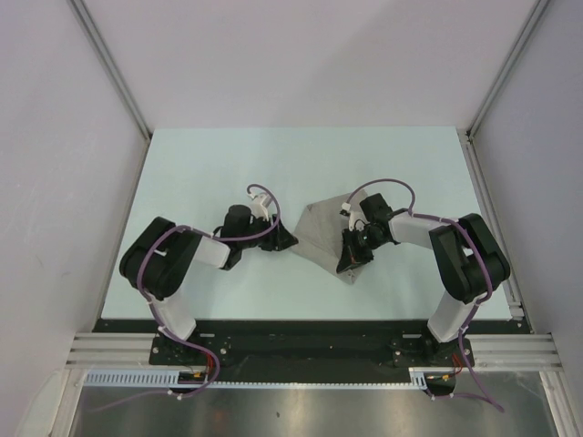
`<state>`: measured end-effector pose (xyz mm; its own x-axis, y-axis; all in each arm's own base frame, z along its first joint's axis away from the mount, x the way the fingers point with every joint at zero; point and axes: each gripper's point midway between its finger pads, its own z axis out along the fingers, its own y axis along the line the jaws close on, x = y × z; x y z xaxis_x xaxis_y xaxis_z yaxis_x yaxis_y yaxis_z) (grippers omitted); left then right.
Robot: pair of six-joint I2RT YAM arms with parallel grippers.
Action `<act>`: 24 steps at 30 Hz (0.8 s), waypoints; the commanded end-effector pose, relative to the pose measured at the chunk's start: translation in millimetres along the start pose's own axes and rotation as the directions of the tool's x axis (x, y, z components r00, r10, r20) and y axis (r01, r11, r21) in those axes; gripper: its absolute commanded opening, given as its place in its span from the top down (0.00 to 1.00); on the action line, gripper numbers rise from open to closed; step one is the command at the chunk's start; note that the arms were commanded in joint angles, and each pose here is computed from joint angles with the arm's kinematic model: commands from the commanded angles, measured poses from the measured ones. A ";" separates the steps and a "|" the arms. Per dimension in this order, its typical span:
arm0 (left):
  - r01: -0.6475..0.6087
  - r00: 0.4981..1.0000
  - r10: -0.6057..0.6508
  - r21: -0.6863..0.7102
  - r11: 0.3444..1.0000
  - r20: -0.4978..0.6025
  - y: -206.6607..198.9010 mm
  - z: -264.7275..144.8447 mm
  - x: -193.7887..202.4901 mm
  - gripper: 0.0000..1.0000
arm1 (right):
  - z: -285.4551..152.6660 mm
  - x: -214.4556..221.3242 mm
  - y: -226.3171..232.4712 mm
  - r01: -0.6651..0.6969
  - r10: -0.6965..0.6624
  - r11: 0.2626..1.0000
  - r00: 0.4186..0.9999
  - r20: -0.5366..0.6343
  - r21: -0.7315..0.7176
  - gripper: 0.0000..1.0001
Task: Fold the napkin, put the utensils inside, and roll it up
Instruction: Roll the napkin with the utensil
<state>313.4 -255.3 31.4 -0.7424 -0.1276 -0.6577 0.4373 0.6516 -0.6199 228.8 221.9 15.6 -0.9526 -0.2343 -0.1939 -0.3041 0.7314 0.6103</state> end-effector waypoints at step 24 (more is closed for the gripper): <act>0.038 0.998 -0.038 0.001 0.999 -0.056 -3.0 10.5 -8.1 1.00 | -26.5 1.8 -30.0 -0.004 -0.008 0.965 0.999 0.046 0.264 0.68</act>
<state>314.1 -266.3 27.4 -0.8018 -0.1272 -0.5839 0.3954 0.6197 -0.6779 230.0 219.7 21.2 -0.9536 -0.2200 -0.2053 -0.2995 0.7600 0.5768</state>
